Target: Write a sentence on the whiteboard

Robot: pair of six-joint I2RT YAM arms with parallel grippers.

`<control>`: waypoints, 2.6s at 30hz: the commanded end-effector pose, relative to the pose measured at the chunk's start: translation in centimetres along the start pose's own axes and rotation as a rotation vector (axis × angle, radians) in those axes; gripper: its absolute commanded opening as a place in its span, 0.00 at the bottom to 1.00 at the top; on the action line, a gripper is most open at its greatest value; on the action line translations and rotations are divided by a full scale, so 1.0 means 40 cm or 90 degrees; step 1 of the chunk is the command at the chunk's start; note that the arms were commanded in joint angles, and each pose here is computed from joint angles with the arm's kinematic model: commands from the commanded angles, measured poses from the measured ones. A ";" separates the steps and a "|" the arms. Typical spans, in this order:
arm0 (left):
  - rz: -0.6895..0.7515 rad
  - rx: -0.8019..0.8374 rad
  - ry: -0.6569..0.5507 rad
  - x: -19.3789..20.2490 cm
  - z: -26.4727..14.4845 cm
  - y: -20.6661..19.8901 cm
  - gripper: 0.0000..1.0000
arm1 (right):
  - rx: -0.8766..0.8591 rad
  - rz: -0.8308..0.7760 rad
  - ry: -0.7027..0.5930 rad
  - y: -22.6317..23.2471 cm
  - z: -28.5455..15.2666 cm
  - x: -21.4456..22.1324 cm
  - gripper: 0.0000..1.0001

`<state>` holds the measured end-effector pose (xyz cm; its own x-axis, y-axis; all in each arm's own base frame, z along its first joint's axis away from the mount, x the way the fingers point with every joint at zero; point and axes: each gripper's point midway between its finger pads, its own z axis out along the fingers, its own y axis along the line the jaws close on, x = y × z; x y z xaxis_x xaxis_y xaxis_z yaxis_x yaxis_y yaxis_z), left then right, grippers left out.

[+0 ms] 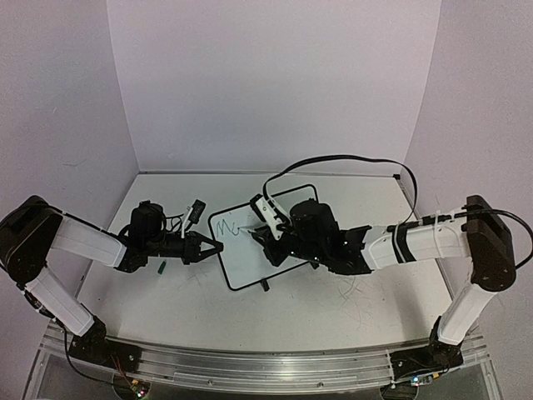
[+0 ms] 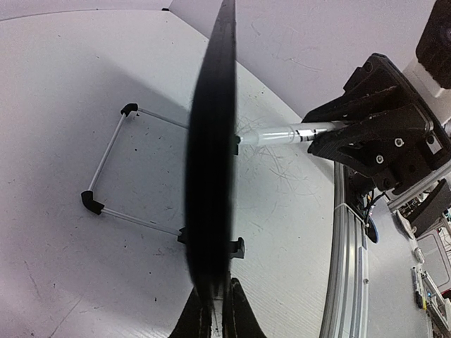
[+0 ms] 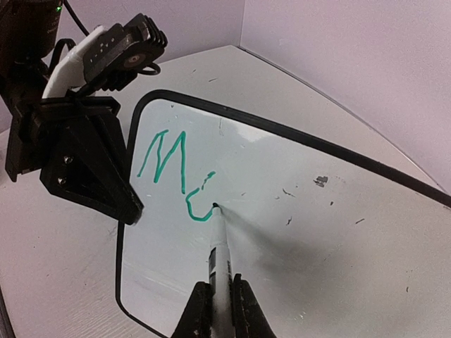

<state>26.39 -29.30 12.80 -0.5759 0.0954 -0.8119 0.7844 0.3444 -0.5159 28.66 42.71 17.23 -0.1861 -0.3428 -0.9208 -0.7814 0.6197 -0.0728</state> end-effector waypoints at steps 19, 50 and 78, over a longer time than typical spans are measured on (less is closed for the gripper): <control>0.050 -0.001 -0.013 -0.022 -0.006 -0.010 0.00 | -0.013 0.006 0.008 0.017 0.033 -0.007 0.00; 0.051 -0.008 -0.013 -0.022 -0.010 -0.009 0.00 | -0.026 0.002 -0.041 -0.014 -0.017 -0.084 0.00; 0.055 -0.009 -0.015 -0.025 -0.012 -0.012 0.00 | 0.003 0.015 0.004 -0.032 -0.015 -0.019 0.00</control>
<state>26.22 -29.27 12.97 -0.5698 0.1018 -0.8154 0.7895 0.3431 -0.5089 29.26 42.52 18.54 -0.1881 -0.3299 -0.9251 -0.7983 0.6000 -0.0517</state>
